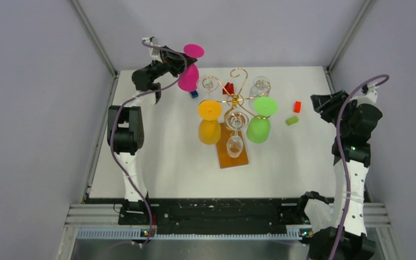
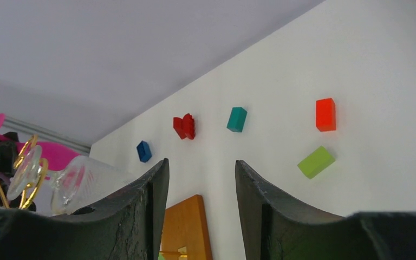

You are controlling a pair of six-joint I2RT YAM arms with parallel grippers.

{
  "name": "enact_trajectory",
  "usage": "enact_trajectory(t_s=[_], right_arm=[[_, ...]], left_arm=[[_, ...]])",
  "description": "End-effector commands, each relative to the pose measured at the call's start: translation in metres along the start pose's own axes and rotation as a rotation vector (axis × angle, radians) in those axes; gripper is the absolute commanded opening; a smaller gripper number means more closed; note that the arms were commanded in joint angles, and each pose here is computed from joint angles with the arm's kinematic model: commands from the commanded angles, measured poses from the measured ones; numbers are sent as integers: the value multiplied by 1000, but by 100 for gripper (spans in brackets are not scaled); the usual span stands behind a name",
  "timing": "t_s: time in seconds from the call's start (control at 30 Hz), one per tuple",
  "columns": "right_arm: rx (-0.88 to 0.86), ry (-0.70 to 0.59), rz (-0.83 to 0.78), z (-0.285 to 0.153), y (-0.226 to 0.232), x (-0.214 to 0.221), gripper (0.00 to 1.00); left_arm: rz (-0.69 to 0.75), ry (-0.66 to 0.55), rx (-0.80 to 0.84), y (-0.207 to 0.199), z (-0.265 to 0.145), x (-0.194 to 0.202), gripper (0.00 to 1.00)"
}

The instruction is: Place the wine glass upside down on the wine glass rack

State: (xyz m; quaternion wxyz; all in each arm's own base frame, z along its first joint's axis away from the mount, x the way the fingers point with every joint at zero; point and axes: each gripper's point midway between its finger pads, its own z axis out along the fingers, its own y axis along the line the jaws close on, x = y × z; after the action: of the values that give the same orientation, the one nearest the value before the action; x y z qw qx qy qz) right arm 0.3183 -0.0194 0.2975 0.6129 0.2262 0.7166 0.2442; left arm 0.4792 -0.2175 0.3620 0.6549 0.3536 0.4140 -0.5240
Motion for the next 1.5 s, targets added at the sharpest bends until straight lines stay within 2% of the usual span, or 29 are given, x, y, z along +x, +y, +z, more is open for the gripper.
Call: enact_trajectory(t_s=[0.0, 0.13, 0.4, 0.7, 0.83, 1.07, 1.23, 1.47], right_arm=[[-56, -57, -81, -4, 40, -31, 48], [-91, -41, -118, -1, 70, -45, 48], [-167, 128, -215, 31, 127, -61, 46], [-253, 380, -452, 67, 209, -7, 49], [-258, 485, -583, 83, 224, 24, 50], [-267, 518, -641, 103, 234, 49, 45], [-302, 548, -699, 100, 242, 67, 43], [-314, 549, -737, 95, 243, 69, 41]], left_arm=[[149, -70, 1, -21, -4, -43, 0], [150, -76, -43, -19, -17, -50, 0], [170, -84, -56, -22, -21, -60, 0], [165, -82, -56, -21, -22, -60, 0], [157, -81, -57, -19, -22, -58, 0], [157, -76, -52, -19, -22, -57, 0], [157, -72, -52, -18, -23, -55, 0], [151, -73, -48, -19, -21, -56, 0]])
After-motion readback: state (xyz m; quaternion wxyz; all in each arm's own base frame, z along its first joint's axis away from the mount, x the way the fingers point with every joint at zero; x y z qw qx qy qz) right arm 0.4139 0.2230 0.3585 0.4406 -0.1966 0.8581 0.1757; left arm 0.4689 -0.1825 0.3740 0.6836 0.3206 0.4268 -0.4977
